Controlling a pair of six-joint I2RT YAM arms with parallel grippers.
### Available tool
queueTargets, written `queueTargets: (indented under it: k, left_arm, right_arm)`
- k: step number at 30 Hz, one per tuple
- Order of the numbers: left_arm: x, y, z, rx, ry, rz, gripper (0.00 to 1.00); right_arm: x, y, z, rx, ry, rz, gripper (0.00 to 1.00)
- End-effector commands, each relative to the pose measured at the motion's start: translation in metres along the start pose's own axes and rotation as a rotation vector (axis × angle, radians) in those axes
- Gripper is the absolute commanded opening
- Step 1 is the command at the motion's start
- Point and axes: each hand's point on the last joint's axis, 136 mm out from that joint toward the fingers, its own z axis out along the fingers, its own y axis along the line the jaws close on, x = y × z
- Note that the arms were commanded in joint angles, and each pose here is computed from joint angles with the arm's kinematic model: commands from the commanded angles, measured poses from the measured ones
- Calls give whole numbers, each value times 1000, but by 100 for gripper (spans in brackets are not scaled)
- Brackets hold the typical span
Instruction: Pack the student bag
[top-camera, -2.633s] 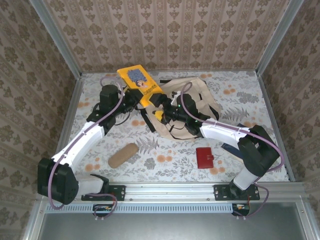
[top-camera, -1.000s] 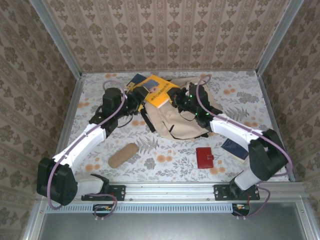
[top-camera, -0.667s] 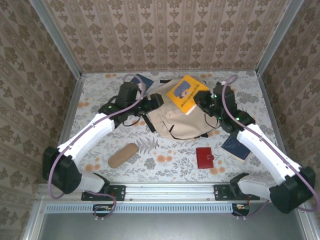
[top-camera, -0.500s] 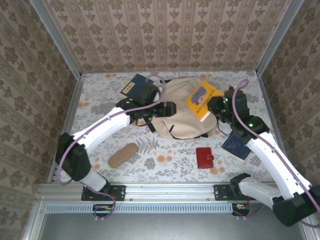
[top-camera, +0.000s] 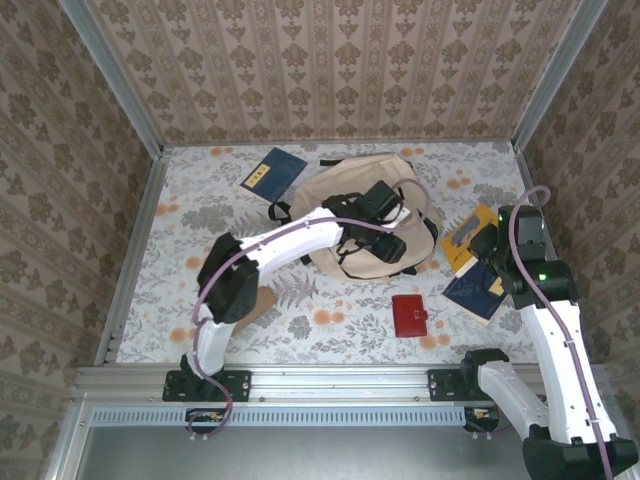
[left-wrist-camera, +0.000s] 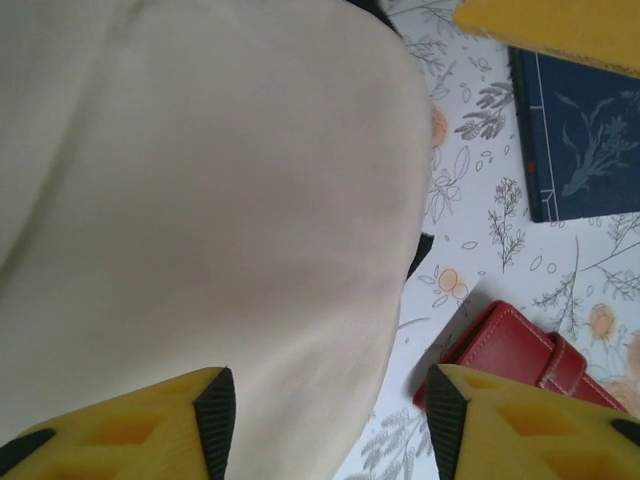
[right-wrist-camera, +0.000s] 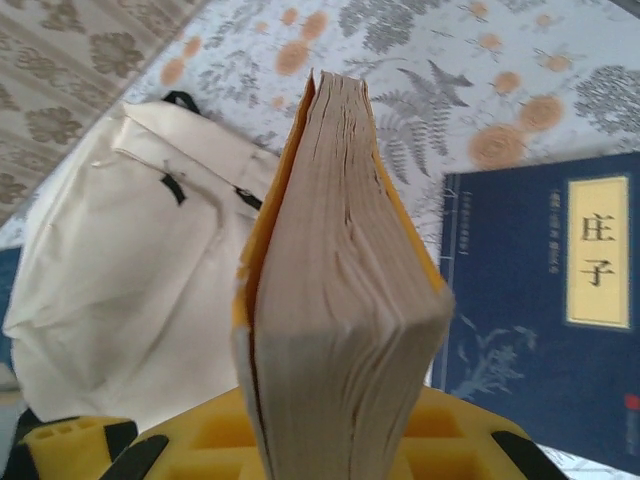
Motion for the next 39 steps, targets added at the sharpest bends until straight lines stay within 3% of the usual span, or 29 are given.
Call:
queueTargets:
  k: [1, 7, 23, 29, 34, 39]
  left_arm:
    - [8, -8, 10, -21, 87, 122, 53]
    - [16, -22, 32, -30, 144, 213, 54]
    - [20, -8, 58, -75, 176, 186, 45]
    - [15, -7, 52, -78, 164, 182, 24]
    - [-9, -10, 23, -73, 80, 169, 1]
    - [-35, -8, -20, -104, -38, 164, 0]
  right_arm:
    - [-2, -3, -7, -22, -16, -3, 10]
    - [-3, -8, -10, -21, -18, 10, 10]
    - [0, -9, -12, -42, -21, 42, 12]
    - [0, -9, -13, -41, -24, 41, 12]
    - [-1, -8, -18, -49, -28, 40, 12]
    - [-7, -7, -30, -58, -52, 31, 12]
